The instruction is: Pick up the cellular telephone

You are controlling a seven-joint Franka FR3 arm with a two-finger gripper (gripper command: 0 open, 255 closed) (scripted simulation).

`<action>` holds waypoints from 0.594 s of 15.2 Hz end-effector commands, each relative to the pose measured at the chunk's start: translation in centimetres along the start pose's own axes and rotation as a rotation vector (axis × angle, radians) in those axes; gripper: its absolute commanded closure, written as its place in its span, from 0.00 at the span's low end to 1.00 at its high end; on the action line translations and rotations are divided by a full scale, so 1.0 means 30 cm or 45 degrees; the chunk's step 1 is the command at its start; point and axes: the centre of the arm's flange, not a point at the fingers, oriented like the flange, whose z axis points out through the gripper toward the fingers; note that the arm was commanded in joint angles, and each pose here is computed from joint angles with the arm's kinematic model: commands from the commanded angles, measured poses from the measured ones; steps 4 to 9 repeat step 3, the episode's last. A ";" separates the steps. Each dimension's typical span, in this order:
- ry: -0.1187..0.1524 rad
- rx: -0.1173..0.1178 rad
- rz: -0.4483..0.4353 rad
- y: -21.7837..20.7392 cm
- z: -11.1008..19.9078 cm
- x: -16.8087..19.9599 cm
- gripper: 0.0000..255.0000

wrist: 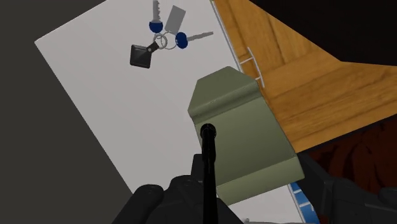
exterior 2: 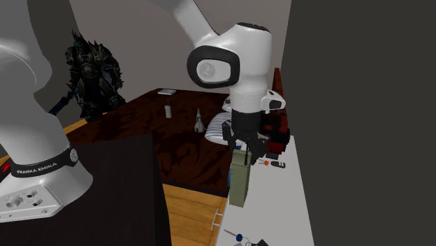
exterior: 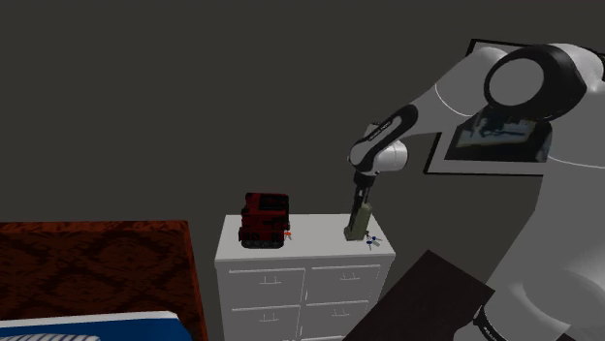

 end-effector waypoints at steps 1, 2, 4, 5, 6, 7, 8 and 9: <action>0.000 0.000 0.000 -0.002 -0.035 0.000 1.00; 0.000 0.000 0.000 -0.002 -0.037 0.000 1.00; 0.000 0.000 0.000 -0.002 -0.037 0.000 1.00; 0.000 0.000 0.000 -0.002 -0.037 0.000 1.00; 0.000 0.000 0.000 -0.002 -0.037 0.000 1.00; 0.000 0.000 0.000 -0.002 -0.037 0.000 1.00; 0.000 0.000 0.000 -0.002 -0.037 0.000 1.00; 0.000 0.000 0.000 -0.002 -0.037 0.000 1.00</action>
